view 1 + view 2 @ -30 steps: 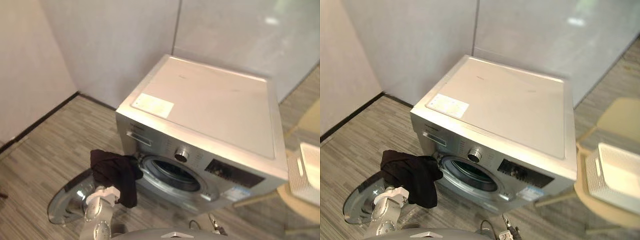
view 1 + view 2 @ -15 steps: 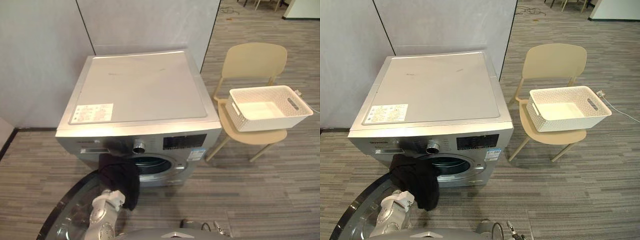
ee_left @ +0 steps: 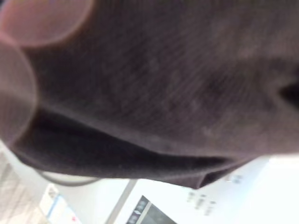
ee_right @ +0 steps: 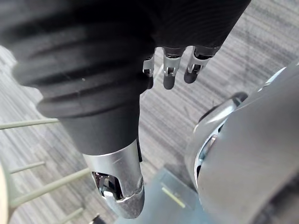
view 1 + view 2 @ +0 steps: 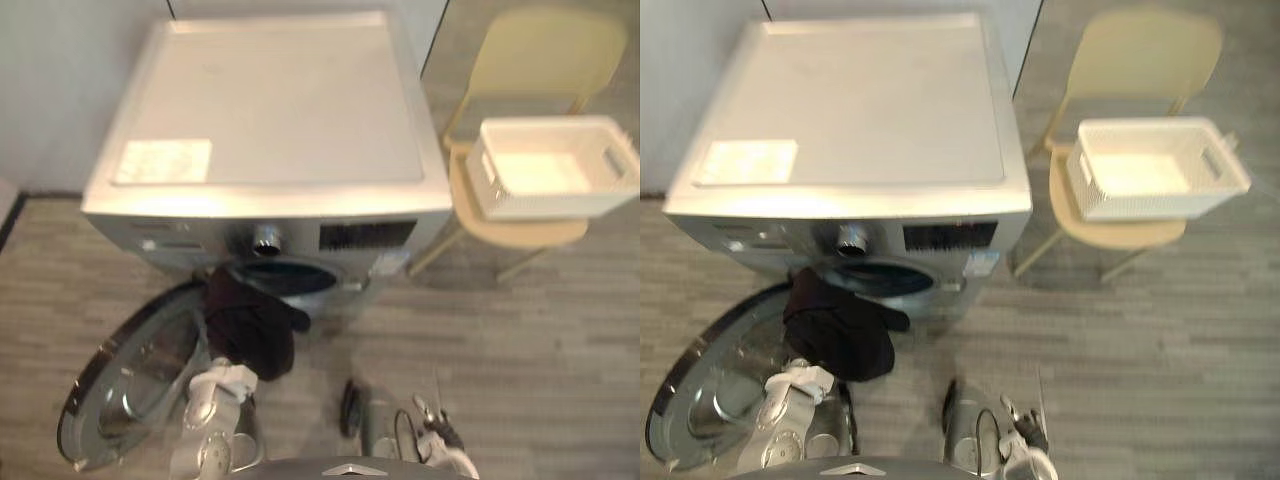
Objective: Pick up the laundry basket with both hands and put the clothes into the washing machine.
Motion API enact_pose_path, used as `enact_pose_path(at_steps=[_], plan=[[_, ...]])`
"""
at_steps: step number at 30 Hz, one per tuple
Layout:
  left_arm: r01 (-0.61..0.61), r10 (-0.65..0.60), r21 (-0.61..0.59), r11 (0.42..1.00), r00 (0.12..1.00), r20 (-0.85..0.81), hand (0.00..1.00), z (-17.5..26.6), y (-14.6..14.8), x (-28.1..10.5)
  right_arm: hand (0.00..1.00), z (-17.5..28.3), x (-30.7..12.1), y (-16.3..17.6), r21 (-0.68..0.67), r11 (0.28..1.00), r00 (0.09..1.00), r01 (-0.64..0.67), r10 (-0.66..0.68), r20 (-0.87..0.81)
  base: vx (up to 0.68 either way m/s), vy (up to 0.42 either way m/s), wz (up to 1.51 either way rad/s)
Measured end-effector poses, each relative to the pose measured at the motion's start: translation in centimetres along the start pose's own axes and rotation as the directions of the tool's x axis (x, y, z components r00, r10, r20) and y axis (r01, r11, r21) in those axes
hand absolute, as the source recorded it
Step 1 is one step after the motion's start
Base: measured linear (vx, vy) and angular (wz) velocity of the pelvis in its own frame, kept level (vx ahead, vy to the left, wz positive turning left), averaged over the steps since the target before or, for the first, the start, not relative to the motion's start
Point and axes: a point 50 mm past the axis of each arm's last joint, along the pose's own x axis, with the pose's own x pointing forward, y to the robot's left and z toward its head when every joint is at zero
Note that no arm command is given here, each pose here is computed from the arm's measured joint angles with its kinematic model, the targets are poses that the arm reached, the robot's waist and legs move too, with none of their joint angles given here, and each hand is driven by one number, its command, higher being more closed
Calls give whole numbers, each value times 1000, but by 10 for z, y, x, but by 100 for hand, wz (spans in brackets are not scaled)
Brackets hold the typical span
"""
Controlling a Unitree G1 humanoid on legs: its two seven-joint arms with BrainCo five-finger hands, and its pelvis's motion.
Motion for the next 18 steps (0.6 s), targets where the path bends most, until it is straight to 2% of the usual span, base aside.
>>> enact_pose_path(at_steps=[2,4,7,10,13,15,18], plan=[[129,-130,33,991,991,40,100,13,-26,25,0,38,8,54,10,986,974,-168,164,154,-230,-117,-10],[169,-172,52,984,983,59,100,20,-38,45,0,60,8,84,34,965,940,-260,245,237,-171,-76,-6],[152,-159,79,985,983,89,100,33,-46,71,0,80,0,112,44,935,891,-351,320,322,-109,-29,-21],[107,-119,78,991,979,166,100,61,-52,97,0,91,-5,120,73,920,865,-386,333,376,-95,0,-28],[3,-22,64,998,956,291,100,116,-38,125,0,99,-8,122,95,908,846,-408,337,414,-57,18,-37],[-50,31,37,998,915,402,100,170,-28,138,0,99,-8,121,119,907,850,-405,325,414,-49,5,-30],[-51,58,-29,998,848,526,100,241,-31,148,0,96,-5,118,179,903,864,-392,294,409,-44,7,-20]])
